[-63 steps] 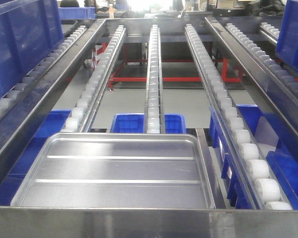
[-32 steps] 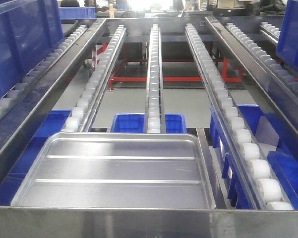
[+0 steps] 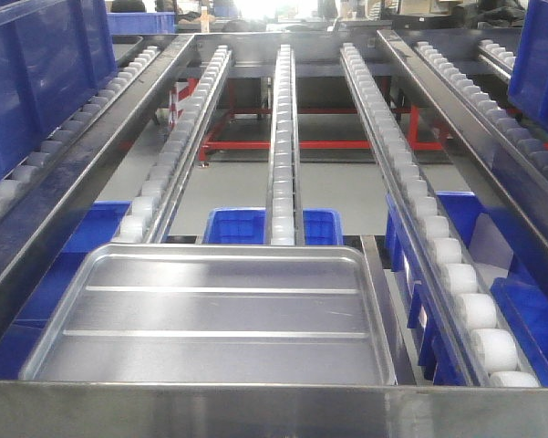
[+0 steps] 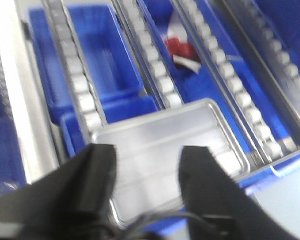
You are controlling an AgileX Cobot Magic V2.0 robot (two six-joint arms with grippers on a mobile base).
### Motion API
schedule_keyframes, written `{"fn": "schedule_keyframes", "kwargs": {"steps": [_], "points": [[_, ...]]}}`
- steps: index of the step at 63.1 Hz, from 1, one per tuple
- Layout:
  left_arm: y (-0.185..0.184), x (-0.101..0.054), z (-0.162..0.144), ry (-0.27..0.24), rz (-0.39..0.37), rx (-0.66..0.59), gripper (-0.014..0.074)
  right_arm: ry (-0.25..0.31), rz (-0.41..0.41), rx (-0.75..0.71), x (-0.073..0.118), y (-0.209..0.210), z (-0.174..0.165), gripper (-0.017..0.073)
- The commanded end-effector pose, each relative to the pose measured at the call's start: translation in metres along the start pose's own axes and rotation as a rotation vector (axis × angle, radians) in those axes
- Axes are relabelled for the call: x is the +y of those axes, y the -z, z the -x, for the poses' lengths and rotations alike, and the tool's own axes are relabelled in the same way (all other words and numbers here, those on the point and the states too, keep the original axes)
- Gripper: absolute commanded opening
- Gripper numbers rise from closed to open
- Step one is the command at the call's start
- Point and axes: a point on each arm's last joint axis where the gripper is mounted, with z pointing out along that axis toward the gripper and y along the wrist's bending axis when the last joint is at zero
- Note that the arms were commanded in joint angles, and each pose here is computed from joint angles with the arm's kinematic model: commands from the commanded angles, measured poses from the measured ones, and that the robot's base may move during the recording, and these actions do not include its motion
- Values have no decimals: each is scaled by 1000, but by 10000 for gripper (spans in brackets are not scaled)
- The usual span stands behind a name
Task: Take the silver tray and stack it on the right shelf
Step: 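Lower both grippers onto the near corners of the silver tray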
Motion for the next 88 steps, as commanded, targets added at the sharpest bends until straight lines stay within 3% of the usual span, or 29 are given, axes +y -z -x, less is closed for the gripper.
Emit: {"fn": "schedule_keyframes", "kwargs": {"steps": [1, 4, 6, 15, 27, 36, 51, 56, 66, 70, 78, 88], "points": [[-7, -5, 17, 54, -45, -68, 303, -10, 87, -68, 15, -15, 16, 507], [-16, -4, 17, 79, -53, -46, 291, -2, 127, -51, 23, -24, 13, 507], [-23, -3, 16, 63, -52, -21, 281, 2, 137, -41, 26, -32, 11, 507], [-51, 2, 8, 95, -57, 116, 274, -8, 146, 71, 36, -63, 7, 507], [-77, 9, -1, 78, -32, 245, 274, -12, 69, 415, 34, -108, -7, 507], [-88, 13, -2, 64, -14, 337, 274, -90, -24, 544, 21, -134, -9, 507], [-103, 22, 10, 97, 75, 386, 274, -124, -155, 595, 11, -164, -13, 507], [-113, 25, 10, 129, 96, 443, 274, -115, -171, 612, 12, -173, -14, 507], [-135, 19, 7, 126, 139, 549, 273, -121, -192, 645, 15, -191, -20, 507], [-142, 15, 5, 117, 169, 562, 273, -134, -206, 656, 14, -195, -24, 507], [-156, 13, -1, 152, 243, 569, 274, -133, -229, 692, 10, -204, -34, 507], [-166, 13, -2, 175, 244, 539, 273, -123, -242, 717, 7, -211, -41, 507]]}}
